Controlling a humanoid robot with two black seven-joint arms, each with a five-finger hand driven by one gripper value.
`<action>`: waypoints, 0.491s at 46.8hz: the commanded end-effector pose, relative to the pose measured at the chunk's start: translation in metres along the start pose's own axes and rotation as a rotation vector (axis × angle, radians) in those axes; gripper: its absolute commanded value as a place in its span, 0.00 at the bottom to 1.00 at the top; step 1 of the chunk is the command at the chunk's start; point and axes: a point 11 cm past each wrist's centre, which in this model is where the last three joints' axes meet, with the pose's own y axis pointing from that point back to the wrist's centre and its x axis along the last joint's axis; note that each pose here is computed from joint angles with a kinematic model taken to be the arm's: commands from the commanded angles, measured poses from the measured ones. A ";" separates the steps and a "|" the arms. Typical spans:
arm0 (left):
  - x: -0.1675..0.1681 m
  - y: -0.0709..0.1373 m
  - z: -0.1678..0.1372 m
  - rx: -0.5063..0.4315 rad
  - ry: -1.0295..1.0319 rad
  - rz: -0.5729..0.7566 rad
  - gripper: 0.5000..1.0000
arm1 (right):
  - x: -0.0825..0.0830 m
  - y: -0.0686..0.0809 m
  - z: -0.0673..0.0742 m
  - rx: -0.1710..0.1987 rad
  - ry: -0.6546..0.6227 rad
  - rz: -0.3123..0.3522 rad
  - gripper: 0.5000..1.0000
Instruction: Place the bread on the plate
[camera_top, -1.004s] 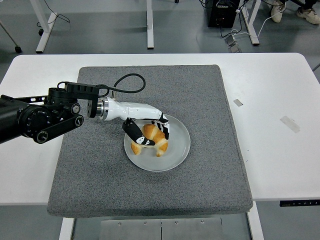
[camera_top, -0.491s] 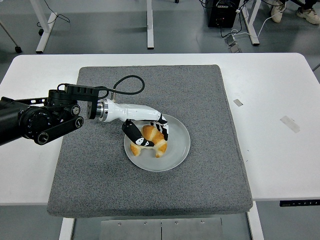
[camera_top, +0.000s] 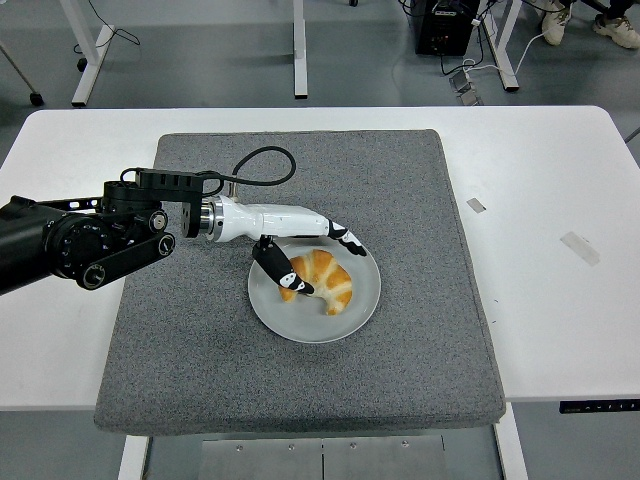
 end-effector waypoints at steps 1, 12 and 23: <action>0.001 0.000 0.000 -0.002 0.009 0.008 0.92 | 0.000 0.000 0.000 0.000 -0.001 0.000 1.00; 0.010 0.002 0.001 -0.011 0.059 0.054 0.94 | 0.000 0.000 0.000 0.000 -0.001 0.000 1.00; 0.041 0.015 -0.004 -0.013 0.180 0.195 0.95 | 0.000 0.000 0.000 0.000 -0.001 0.000 1.00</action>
